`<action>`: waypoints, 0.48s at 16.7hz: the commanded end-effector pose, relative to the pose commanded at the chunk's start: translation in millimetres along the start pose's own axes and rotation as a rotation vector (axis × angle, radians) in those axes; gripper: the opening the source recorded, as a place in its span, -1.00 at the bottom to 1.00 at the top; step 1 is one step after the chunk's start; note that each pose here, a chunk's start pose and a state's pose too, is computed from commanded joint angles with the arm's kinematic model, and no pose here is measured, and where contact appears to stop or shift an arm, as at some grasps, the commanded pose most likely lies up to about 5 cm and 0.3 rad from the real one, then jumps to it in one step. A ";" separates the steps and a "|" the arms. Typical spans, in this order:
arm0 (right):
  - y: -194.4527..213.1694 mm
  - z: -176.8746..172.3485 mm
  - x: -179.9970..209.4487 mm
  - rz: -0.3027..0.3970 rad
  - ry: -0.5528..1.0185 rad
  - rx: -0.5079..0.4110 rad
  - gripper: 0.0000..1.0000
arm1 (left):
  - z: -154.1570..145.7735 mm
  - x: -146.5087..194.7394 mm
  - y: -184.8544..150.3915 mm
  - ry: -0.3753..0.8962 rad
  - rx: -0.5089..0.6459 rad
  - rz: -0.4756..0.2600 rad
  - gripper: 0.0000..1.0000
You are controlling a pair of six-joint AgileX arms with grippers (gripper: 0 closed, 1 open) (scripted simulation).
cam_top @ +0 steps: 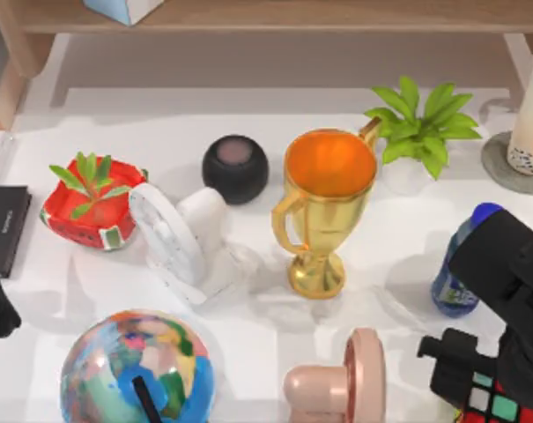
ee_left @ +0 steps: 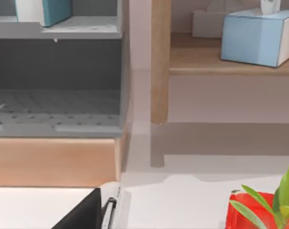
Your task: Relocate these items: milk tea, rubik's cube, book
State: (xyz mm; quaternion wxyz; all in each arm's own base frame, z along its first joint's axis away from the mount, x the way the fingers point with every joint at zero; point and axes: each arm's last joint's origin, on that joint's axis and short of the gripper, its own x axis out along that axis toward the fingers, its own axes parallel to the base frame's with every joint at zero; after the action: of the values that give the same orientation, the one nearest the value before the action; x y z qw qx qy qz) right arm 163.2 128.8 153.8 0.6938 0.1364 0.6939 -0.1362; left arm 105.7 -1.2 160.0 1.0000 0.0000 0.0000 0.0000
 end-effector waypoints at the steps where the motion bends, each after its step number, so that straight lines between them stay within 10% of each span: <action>1: 0.0 0.0 0.0 0.000 0.000 0.000 -1.00 | 0.0 0.0 0.0 0.000 0.000 0.000 1.00; 8: 0.4 0.2 -11.9 0.000 -0.001 0.002 -1.00 | 0.0 0.0 0.0 0.000 0.000 0.000 1.00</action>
State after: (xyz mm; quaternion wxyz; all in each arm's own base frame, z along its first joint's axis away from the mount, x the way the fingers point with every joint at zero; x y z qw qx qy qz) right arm 163.6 129.1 165.7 0.6940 0.1371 0.6934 -0.1367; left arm 105.7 -1.2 160.0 1.0000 0.0000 0.0000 0.0000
